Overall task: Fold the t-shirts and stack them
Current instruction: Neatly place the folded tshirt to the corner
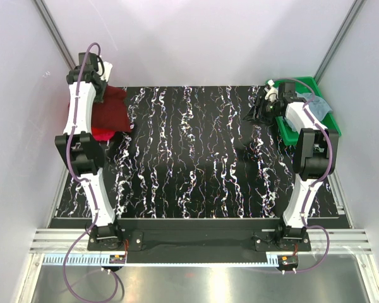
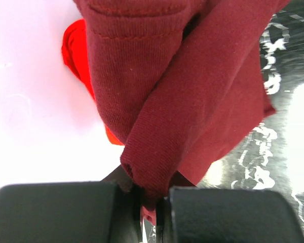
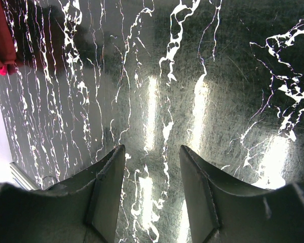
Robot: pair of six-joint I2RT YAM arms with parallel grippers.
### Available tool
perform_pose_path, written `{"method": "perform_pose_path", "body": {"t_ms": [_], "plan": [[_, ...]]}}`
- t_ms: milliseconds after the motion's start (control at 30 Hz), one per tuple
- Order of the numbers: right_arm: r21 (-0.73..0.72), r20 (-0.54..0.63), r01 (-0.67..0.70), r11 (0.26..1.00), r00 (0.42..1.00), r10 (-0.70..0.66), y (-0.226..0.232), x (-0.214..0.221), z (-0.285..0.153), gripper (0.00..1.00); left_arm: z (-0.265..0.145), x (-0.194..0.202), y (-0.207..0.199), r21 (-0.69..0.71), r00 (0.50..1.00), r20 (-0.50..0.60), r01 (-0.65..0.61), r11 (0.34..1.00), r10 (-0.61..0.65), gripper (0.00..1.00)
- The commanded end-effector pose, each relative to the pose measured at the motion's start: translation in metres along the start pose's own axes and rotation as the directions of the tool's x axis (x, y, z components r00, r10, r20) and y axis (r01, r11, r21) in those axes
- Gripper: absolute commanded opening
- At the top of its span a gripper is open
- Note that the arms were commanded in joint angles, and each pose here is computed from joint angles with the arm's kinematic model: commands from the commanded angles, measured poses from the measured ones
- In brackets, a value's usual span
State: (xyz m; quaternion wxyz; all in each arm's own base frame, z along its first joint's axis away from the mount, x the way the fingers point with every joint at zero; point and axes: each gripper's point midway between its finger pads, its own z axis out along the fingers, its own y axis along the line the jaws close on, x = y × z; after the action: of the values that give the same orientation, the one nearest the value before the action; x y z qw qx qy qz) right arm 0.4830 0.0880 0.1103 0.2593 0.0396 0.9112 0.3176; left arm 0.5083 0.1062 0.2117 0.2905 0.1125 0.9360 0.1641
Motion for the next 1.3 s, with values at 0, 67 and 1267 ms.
{"method": "perform_pose_path", "body": {"t_ms": [0, 67, 1267], "plan": [[-0.014, 0.072, 0.051, 0.999, 0.996, -0.050, 0.016, -0.019, -0.019, 0.54, -0.013, -0.016, 0.046, -0.159, 0.997, 0.068, 0.044, 0.986, -0.033, 0.00], [-0.015, 0.073, 0.052, 0.999, 0.996, -0.051, 0.016, -0.019, -0.018, 0.54, -0.012, -0.014, 0.054, -0.187, 0.997, 0.062, 0.051, 0.981, -0.040, 0.00], [0.028, 0.049, 0.077, 0.997, 0.996, -0.078, 0.010, -0.008, -0.024, 0.54, 0.099, 0.034, 0.109, -0.421, 0.989, -0.148, -0.064, 0.905, 0.001, 0.00]]}}
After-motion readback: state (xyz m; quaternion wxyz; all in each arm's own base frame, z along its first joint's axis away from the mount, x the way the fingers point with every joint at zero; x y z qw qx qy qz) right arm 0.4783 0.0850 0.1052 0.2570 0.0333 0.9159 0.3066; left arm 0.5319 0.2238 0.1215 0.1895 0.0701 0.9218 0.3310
